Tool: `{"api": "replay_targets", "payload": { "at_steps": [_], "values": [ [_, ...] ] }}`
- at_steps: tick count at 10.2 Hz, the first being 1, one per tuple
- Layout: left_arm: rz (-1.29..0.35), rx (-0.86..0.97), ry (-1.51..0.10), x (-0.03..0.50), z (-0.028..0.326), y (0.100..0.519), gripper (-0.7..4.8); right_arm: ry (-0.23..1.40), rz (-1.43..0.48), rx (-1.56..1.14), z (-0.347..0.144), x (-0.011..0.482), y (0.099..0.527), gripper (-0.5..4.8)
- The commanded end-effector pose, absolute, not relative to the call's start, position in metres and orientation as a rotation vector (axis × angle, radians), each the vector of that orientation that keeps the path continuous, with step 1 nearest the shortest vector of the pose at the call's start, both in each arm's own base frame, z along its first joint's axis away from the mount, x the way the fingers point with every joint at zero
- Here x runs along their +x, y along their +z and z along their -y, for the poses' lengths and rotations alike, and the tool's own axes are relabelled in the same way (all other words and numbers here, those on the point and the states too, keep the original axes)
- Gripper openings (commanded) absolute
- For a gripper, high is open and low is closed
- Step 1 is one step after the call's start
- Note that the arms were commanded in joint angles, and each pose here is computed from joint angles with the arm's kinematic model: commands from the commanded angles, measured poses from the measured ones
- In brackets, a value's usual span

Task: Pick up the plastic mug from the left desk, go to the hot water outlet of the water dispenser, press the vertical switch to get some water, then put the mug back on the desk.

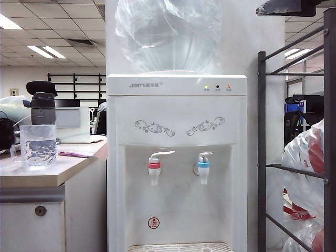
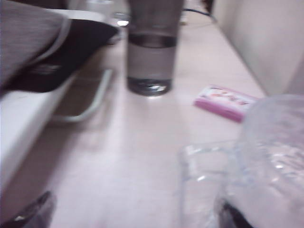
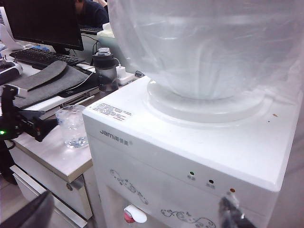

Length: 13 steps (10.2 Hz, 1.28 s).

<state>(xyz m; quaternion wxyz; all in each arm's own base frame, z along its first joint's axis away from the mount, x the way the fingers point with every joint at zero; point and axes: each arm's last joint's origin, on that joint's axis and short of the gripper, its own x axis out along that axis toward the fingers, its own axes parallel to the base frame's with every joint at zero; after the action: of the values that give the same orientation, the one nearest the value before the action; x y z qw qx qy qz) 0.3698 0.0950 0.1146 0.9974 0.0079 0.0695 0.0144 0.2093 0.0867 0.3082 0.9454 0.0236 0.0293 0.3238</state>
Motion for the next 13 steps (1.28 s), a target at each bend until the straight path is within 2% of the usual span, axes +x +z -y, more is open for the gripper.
{"api": "replay_targets", "payload": {
  "at_steps": [1,3,4,5,6,13],
  "values": [
    [-0.108,0.022,0.000,0.3877,-0.0993,0.1129,4.79,0.660,-0.036,0.048,-0.0867,0.2089,0.3116,4.79],
    [-0.108,0.021,-0.029,0.3965,-0.1011,0.1059,4.79,0.661,-0.068,0.049,-0.0886,0.2134,0.3059,4.79],
    [-0.106,0.021,-0.029,0.3972,-0.1013,0.1064,3.69,0.660,-0.070,0.048,-0.0887,0.2138,0.3054,4.79],
    [-0.105,0.021,-0.029,0.3973,-0.1013,0.1065,2.23,0.660,-0.070,0.048,-0.0887,0.2138,0.3054,4.79],
    [-0.104,0.019,-0.077,0.3972,-0.0999,0.1065,-0.06,0.661,-0.070,0.049,-0.0887,0.2137,0.3055,4.79],
    [-0.109,0.014,-0.114,0.3969,-0.0988,0.1058,-0.06,0.665,-0.021,0.046,-0.0887,0.2134,0.3105,4.79]
  ]
}}
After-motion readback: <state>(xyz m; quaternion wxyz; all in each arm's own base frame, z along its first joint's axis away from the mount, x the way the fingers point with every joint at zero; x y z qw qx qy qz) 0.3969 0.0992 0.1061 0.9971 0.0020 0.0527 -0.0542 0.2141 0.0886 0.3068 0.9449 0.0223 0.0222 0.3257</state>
